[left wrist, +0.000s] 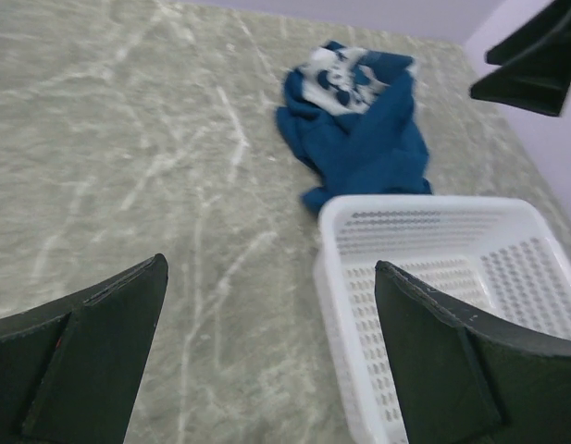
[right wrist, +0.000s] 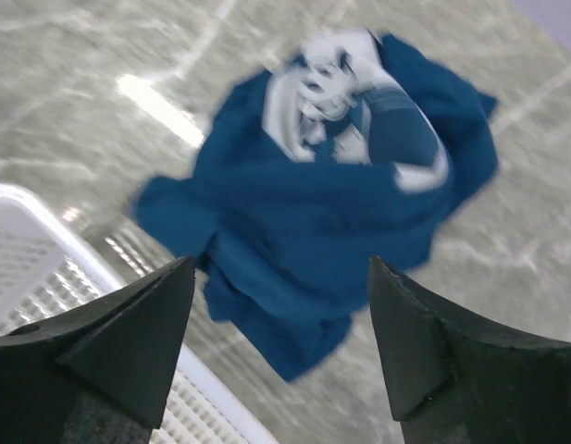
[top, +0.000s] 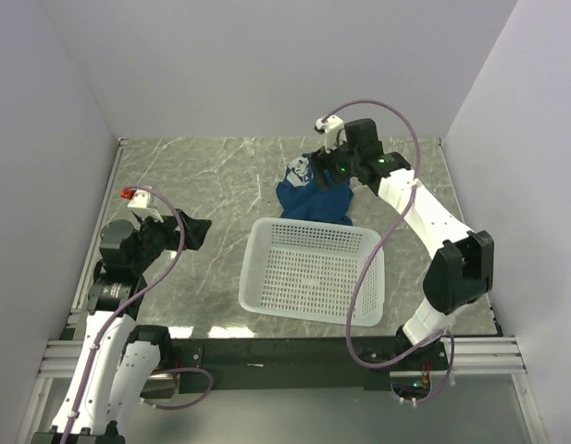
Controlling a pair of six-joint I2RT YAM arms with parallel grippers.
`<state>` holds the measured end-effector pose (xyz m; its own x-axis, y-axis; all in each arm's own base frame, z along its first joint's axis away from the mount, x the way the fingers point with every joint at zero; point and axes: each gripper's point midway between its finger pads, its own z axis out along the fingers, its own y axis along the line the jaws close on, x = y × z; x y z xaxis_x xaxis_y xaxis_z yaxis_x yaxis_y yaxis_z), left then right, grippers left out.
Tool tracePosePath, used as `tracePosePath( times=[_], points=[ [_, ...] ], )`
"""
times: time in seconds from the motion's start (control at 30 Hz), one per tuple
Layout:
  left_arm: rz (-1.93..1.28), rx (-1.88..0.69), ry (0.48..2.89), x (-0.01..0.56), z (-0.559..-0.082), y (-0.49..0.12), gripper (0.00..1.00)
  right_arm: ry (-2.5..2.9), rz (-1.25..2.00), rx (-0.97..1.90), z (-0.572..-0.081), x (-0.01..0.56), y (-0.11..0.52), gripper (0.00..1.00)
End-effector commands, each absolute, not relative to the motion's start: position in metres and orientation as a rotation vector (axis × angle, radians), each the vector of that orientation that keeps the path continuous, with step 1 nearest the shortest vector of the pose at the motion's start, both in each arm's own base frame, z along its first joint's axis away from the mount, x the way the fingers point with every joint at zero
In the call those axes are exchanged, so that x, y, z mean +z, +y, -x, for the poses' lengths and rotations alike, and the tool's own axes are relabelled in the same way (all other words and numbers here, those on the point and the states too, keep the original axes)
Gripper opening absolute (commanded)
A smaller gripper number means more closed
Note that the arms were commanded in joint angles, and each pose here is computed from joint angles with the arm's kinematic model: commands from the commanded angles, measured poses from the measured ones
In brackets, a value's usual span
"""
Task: Fold and stack the t-shirts
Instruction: Move the tshirt to the center of the board, then flatten the tshirt out
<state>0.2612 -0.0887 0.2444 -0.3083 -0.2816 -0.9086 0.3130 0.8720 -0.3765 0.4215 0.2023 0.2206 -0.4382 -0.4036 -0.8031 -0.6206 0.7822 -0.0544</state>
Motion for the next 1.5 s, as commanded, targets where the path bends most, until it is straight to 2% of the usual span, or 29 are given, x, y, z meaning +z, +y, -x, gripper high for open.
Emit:
tracePosePath(
  times=[0.0, 0.13, 0.17, 0.23, 0.27, 0.4, 0.47, 0.53, 0.67, 0.7, 0.73, 0.77, 0.8, 0.87, 1.07, 1.13, 1.3, 1.47],
  points=[
    [-0.126, -0.788, 1.772, 0.249, -0.256, -0.12, 0.99, 2.03, 0.78, 0.256, -0.4, 0.253, 0.166, 0.82],
    [-0.125, -0.942, 1.961, 0.217, -0.253, -0.156, 0.97, 1.904, 1.072, 0.559, -0.31, 0.248, 0.181, 0.82],
    [-0.104, -0.961, 2.048, 0.202, -0.247, -0.163, 0.96, 1.927, 1.106, 0.657, -0.284, 0.22, 0.184, 0.81],
    [-0.109, -0.937, 2.189, 0.174, -0.242, -0.185, 0.95, 1.841, 1.115, 0.661, -0.261, 0.221, 0.18, 0.82],
    [-0.093, -0.91, 2.256, 0.161, -0.238, -0.189, 0.95, 1.883, 1.113, 0.682, -0.246, 0.192, 0.174, 0.82],
    [-0.021, -0.64, 2.456, 0.108, -0.243, -0.19, 0.95, 1.841, 0.983, 0.683, -0.232, 0.185, 0.149, 0.84],
    [-0.024, -0.614, 2.484, 0.1, -0.242, -0.199, 0.93, 1.843, 0.91, 0.701, -0.235, 0.192, 0.134, 0.84],
    [-0.022, -0.568, 2.528, 0.087, -0.243, -0.204, 0.83, 1.848, 0.84, 0.71, -0.24, 0.199, 0.125, 0.83],
    [-0.118, -0.565, 2.548, 0.084, -0.237, -0.238, 0.73, 1.854, 0.789, 0.72, -0.241, 0.202, 0.114, 0.83],
    [-0.122, -0.539, 2.542, 0.081, -0.239, -0.242, 0.67, 1.853, 0.784, 0.728, -0.24, 0.202, 0.114, 0.82],
    [-0.123, -0.533, 2.53, 0.084, -0.241, -0.246, 0.38, 1.851, 0.773, 0.729, -0.24, 0.203, 0.112, 0.82],
    [-0.123, -0.516, 2.524, 0.085, -0.242, -0.247, 0.14, 1.847, 0.768, 0.729, -0.24, 0.204, 0.111, 0.82],
    [-0.127, -0.496, 2.517, 0.088, -0.24, -0.249, 0.01, 1.842, 0.764, 0.727, -0.24, 0.206, 0.11, 0.82],
    [-0.115, -0.417, 2.499, 0.097, -0.239, -0.239, 0.01, 1.838, 0.751, 0.726, -0.239, 0.207, 0.107, 0.82],
    [0.056, -0.598, 2.28, 0.173, -0.219, -0.213, 0.0, 1.808, 0.734, 0.716, -0.238, 0.217, 0.104, 0.82],
    [0.265, -0.645, 2.172, 0.2, -0.226, -0.184, 0.0, 1.799, 0.714, 0.701, -0.238, 0.221, 0.101, 0.82],
    [0.888, -0.427, 2.001, 0.198, -0.256, -0.074, 0.0, 1.788, 0.685, 0.679, -0.24, 0.226, 0.095, 0.82],
    [1.273, -0.334, 1.873, 0.188, -0.278, -0.03, 0.0, 1.788, 0.664, 0.675, -0.24, 0.227, 0.091, 0.82]
  ],
)
